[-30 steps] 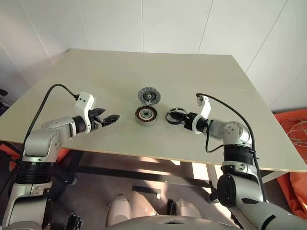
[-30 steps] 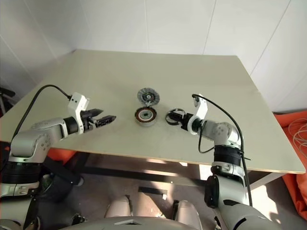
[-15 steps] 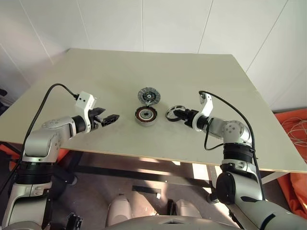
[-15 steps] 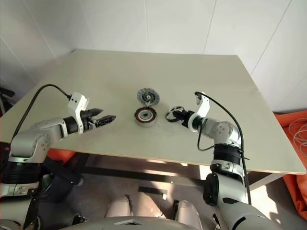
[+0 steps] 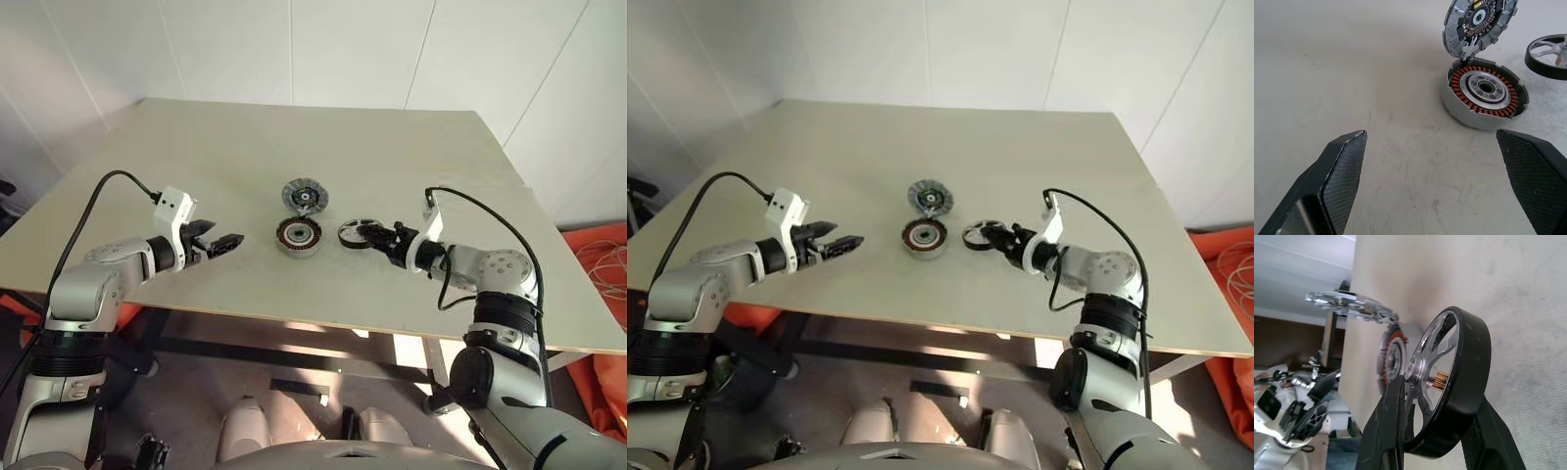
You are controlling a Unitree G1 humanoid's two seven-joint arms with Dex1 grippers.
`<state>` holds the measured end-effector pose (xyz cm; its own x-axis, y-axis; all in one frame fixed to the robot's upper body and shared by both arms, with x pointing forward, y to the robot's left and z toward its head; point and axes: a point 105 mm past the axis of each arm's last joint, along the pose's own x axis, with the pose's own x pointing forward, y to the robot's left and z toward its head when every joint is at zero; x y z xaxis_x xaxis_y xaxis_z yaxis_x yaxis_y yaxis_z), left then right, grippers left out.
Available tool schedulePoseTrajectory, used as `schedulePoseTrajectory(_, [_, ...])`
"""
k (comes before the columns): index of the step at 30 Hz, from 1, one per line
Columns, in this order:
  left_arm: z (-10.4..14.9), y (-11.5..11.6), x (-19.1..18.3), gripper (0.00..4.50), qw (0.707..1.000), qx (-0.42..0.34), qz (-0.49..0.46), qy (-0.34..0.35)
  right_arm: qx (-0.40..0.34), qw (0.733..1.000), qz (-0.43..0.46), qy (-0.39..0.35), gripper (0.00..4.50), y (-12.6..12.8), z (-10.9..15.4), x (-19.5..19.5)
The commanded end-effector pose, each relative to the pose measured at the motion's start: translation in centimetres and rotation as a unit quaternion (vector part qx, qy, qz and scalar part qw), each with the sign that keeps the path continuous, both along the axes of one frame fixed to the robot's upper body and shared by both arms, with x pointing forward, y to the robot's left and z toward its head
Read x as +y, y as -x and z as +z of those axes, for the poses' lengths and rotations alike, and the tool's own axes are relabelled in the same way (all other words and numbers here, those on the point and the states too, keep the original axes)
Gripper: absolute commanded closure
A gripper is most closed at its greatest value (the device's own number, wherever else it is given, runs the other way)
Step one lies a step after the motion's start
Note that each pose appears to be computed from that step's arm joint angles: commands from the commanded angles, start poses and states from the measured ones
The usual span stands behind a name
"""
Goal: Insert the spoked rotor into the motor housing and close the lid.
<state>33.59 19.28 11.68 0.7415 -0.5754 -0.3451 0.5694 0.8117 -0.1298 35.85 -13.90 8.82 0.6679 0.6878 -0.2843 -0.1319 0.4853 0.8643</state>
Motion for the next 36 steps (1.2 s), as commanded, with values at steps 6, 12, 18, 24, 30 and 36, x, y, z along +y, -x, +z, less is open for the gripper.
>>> schedulePoseTrajectory(6, [1.5,-0.3,-0.2,0.00,0.999,-0.036,-0.012,-0.015,-0.088,0.993,0.066,-0.040,3.24,0.0,4.5,5.2])
schedulePoseTrajectory(12, [1.7,-0.3,0.0,0.00,0.999,-0.039,-0.009,-0.017,-0.093,0.991,0.092,-0.039,3.24,-0.2,4.4,8.0])
schedulePoseTrajectory(18, [1.7,-0.1,0.1,0.00,0.999,-0.039,-0.004,-0.019,-0.098,0.990,0.093,-0.034,3.24,-1.3,4.3,9.1])
schedulePoseTrajectory(24, [1.8,0.0,0.4,0.00,0.999,-0.042,0.002,-0.020,-0.097,0.990,0.098,-0.031,3.24,-1.6,3.9,10.0])
schedulePoseTrajectory(30, [1.8,0.0,0.3,0.00,0.999,-0.042,0.001,-0.020,-0.087,0.992,0.091,-0.025,3.24,-2.0,3.0,10.6])
schedulePoseTrajectory(36, [1.8,-0.1,0.3,0.00,0.999,-0.042,-0.001,-0.021,-0.089,0.991,0.092,-0.025,3.24,-2.6,2.7,11.5])
